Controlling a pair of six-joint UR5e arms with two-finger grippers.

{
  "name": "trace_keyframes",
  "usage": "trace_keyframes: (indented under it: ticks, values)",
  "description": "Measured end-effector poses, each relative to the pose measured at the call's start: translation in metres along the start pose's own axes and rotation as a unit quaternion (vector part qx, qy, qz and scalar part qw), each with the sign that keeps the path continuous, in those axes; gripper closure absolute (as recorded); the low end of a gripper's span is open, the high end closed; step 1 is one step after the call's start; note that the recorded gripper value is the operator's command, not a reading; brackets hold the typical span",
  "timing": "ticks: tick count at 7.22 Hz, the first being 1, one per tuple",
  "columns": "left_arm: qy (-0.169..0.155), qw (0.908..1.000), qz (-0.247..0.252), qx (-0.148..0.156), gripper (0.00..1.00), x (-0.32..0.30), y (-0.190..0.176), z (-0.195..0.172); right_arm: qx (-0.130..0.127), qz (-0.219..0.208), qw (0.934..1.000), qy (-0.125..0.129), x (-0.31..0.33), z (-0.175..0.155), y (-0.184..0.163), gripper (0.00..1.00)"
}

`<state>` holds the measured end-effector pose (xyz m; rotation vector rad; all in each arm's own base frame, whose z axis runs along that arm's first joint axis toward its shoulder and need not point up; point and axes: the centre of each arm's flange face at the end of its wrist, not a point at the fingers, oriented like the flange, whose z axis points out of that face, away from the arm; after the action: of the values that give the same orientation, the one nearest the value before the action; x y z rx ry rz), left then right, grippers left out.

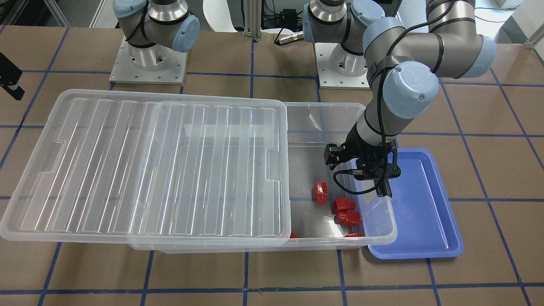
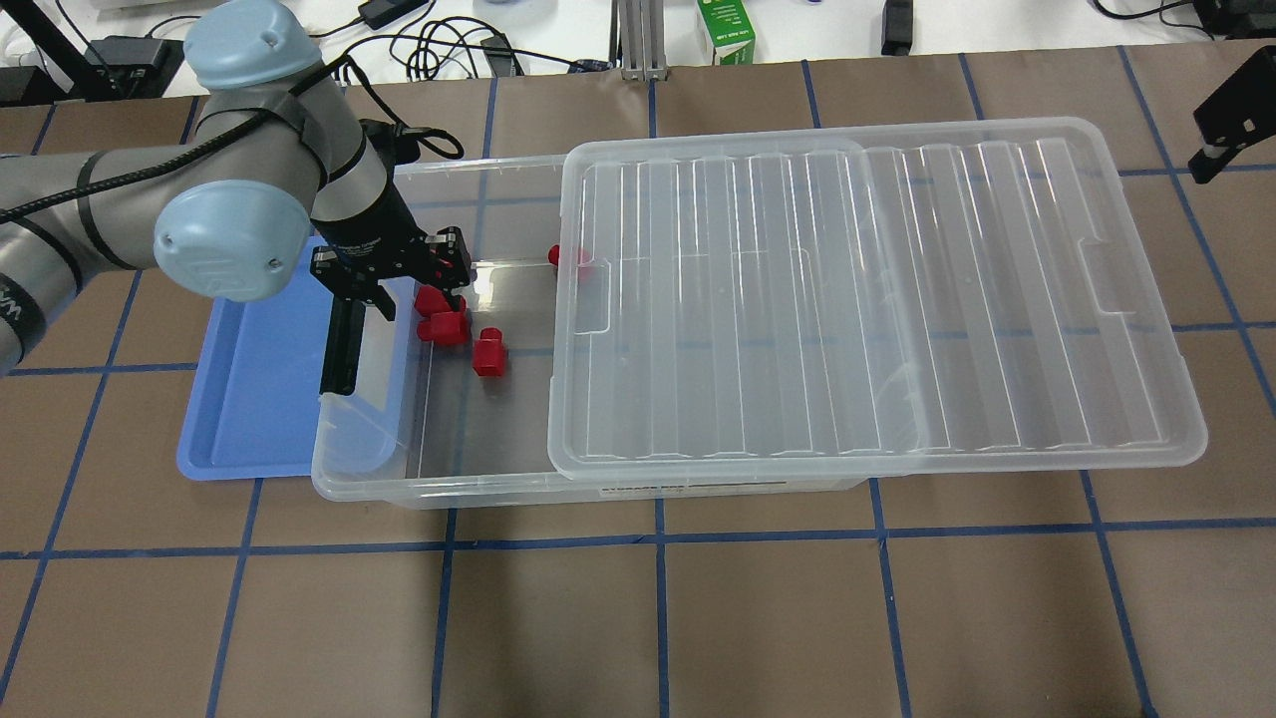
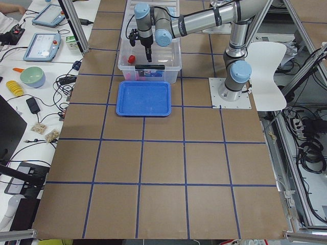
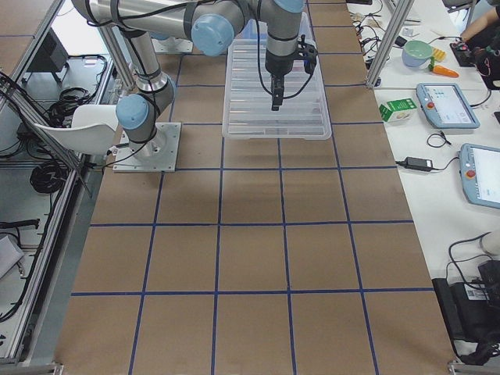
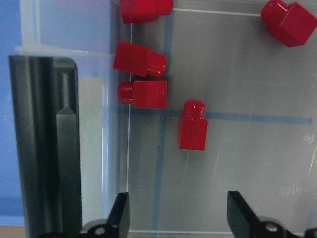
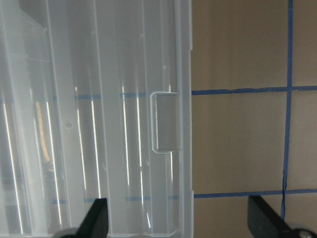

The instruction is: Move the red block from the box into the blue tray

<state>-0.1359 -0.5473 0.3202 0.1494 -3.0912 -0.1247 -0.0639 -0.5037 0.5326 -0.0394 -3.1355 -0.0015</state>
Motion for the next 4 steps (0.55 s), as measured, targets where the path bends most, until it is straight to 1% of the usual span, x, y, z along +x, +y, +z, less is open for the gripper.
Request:
trace_keyframes:
  ticks: [1,2,3,4]
  values:
    - [0.000,1.0000,-0.003,0.002,0.26,0.008,-0.005,0.017,0.003,0.004,1.0000,0.000,-0.039,-0.001,-0.003,0.00]
    - [-0.001,1.0000,-0.006,0.005,0.26,0.013,-0.007,0.036,0.007,0.018,0.9998,0.000,-0.086,0.001,-0.007,0.00]
    - [-0.002,1.0000,-0.008,0.005,0.26,0.015,-0.009,0.053,0.013,0.022,0.9997,0.001,-0.133,0.006,-0.012,0.00]
    - [-0.002,0.9999,-0.010,0.001,0.26,0.016,-0.011,0.065,0.018,0.015,0.9997,0.003,-0.167,0.012,-0.014,0.00]
